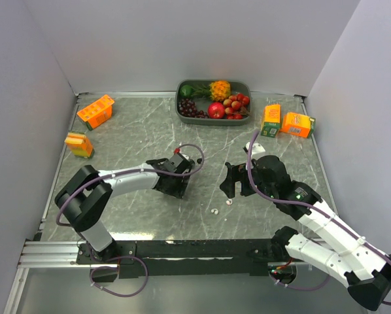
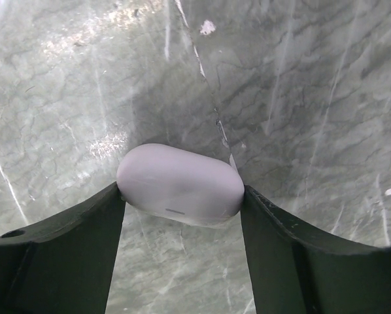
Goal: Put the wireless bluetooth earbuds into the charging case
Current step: Pick up the charging case at the center of the board.
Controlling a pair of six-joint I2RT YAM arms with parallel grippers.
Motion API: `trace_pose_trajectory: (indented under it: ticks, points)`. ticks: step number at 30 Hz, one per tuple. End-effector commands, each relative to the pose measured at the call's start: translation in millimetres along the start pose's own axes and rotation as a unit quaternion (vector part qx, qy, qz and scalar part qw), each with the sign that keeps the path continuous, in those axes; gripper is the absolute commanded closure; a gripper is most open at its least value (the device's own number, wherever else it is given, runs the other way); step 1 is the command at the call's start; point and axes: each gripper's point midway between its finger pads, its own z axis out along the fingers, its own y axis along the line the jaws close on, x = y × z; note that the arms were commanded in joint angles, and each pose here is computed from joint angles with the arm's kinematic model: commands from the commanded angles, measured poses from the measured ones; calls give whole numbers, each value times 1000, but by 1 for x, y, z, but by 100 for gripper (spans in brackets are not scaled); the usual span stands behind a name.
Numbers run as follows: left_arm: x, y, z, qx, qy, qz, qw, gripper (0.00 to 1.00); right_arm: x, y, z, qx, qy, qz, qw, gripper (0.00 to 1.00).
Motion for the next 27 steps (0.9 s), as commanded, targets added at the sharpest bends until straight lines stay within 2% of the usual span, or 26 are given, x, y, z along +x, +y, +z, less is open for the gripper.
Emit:
trace_pose_trajectory:
  ticks: [1, 3, 8, 11, 13, 14, 15, 16, 17, 18, 19, 20, 22, 27]
  points:
    - [-28, -10, -12, 24, -77, -44, 996, 95, -11, 4, -6, -3, -23, 5, 1000, 0]
    - [-36, -10, -20, 28, -101, -46, 993, 99, -13, 4, -7, -2, -25, 6, 1000, 1]
    - [-55, -12, -35, 45, -169, -59, 983, 99, -17, 6, -11, -3, -33, 13, 999, 1]
    - [-65, -12, -49, 68, -226, -74, 969, 99, -18, 3, -9, 9, -34, 33, 999, 1]
    - [-75, -14, -70, 96, -276, -90, 952, 99, -21, 5, -8, 8, -34, 42, 999, 1]
    - [-64, -14, -66, 110, -282, -87, 949, 99, -22, 7, -9, 5, -33, 42, 999, 0]
    - [-83, -21, -93, 149, -343, -99, 922, 99, -24, 10, -10, 0, -33, 37, 999, 0]
    - [-84, -23, -101, 165, -364, -96, 912, 99, -25, 12, -10, -6, -29, 34, 999, 0]
    - [-65, -26, -92, 186, -360, -75, 911, 99, -26, 14, -11, -9, -28, 33, 999, 0]
    - [-83, -33, -125, 227, -430, -75, 871, 99, -29, 18, -13, -18, -28, 29, 999, 0]
    - [-78, -40, -131, 246, -445, -63, 859, 99, -29, 20, -13, -24, -24, 23, 999, 0]
    - [-67, -39, -128, 250, -455, -47, 853, 99, -29, 26, -14, -38, -20, 22, 999, 0]
    - [-67, -48, -146, 268, -492, -21, 828, 99, -34, 33, -18, -56, -22, 11, 998, 0]
    - [-53, -69, -150, 289, -506, 59, 810, 99, -39, 51, -21, -94, -1, -2, 996, 0]
